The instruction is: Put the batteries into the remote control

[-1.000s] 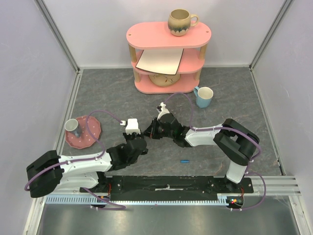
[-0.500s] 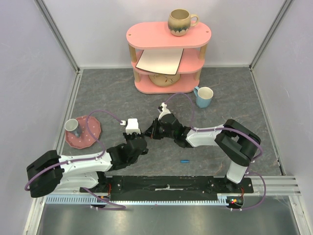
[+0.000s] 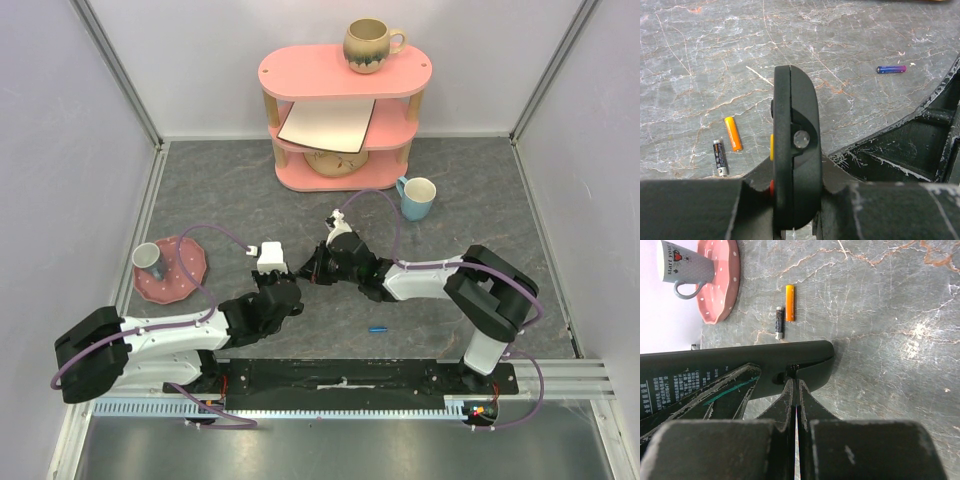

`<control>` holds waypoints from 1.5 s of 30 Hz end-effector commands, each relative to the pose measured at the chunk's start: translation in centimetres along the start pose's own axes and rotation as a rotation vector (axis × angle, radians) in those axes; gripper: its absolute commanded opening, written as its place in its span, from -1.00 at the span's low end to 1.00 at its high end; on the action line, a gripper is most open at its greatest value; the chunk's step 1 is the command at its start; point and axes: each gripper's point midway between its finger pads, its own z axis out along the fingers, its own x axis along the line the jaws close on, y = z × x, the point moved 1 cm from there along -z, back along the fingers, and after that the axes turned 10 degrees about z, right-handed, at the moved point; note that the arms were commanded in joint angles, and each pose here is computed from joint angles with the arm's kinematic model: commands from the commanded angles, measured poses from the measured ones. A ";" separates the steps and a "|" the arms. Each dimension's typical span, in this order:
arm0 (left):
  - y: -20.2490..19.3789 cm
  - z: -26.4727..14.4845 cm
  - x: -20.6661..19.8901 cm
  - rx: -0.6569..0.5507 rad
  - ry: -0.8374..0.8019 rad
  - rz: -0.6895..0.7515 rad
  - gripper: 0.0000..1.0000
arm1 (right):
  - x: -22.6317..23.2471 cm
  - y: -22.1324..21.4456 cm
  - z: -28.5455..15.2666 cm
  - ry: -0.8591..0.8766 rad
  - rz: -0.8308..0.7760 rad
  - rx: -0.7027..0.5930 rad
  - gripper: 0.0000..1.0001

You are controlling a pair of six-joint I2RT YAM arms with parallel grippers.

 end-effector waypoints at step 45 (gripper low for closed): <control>0.5 -1.7 -3.6 -0.020 -0.237 -0.249 -0.96 | -2.1 -0.5 -2.2 -0.214 -0.120 0.061 -1.00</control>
